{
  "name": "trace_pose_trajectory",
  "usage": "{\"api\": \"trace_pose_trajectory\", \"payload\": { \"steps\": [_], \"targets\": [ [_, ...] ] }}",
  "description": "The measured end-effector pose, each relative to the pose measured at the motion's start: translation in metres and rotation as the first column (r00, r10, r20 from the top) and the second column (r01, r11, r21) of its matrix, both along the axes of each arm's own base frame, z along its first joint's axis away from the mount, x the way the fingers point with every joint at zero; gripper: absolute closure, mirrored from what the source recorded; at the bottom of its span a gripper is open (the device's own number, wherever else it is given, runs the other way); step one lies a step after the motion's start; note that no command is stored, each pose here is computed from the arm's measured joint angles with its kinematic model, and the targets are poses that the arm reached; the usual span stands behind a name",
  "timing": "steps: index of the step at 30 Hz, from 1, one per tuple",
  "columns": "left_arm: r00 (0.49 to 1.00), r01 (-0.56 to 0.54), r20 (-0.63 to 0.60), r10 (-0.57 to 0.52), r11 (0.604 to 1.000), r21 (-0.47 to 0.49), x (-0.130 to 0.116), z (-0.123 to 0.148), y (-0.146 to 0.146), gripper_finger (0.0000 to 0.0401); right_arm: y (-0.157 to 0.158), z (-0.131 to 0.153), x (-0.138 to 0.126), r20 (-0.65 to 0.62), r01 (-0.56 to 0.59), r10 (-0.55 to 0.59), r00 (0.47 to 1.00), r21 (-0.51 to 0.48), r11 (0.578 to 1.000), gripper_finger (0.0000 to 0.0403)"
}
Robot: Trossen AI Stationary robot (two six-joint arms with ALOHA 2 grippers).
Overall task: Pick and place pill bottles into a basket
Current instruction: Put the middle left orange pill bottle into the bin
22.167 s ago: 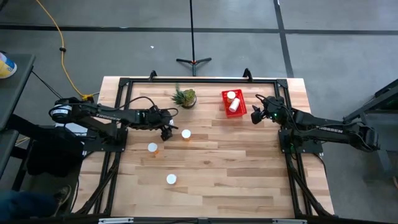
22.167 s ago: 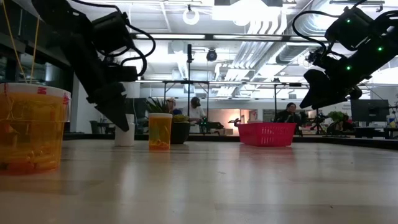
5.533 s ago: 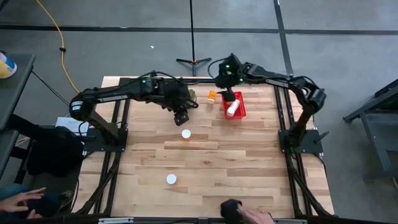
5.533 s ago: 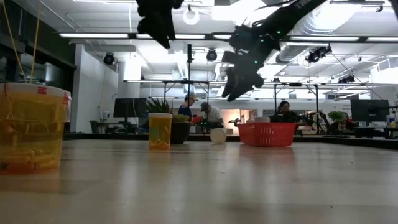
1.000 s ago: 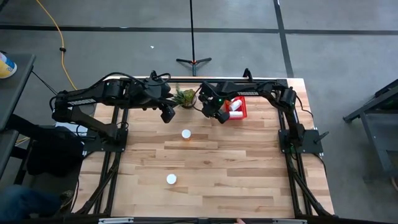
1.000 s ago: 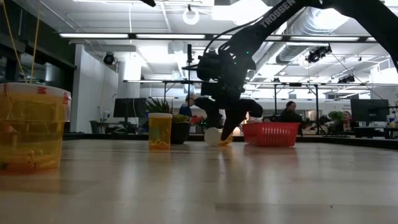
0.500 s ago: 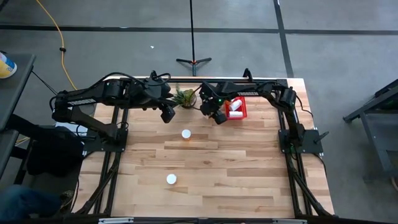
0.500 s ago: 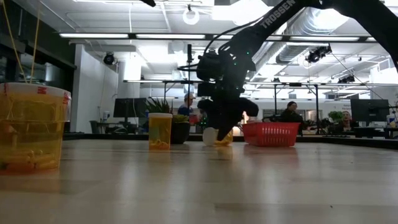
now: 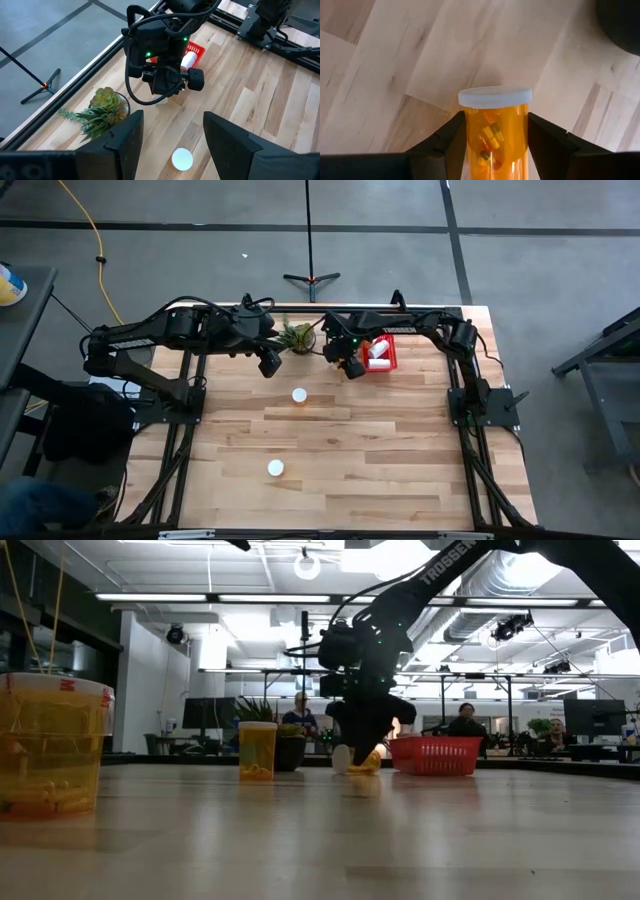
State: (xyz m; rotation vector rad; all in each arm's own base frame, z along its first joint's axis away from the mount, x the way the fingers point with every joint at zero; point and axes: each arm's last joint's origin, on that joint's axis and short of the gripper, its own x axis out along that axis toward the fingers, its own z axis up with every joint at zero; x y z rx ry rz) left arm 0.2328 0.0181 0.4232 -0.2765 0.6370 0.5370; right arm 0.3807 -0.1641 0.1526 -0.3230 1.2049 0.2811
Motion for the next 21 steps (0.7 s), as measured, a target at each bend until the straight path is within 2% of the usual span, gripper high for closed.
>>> {"api": "trace_pose_trajectory", "payload": {
  "steps": [13,21],
  "targets": [
    [1.000,0.000,0.000,0.000,1.000,0.000,0.0000,0.0000,0.0000,0.0162,-0.0052,0.0016,-0.0014,0.007,0.119,-0.119,0.993,0.037,0.992,0.0230],
    [1.000,0.000,-0.001,0.000,1.000,0.000,0.0000,0.0000,-0.0001,0.0162,-0.0091,0.0095,-0.0023,0.051,0.186,-0.194,0.980,0.132,0.974,0.0232]
  ]
}}
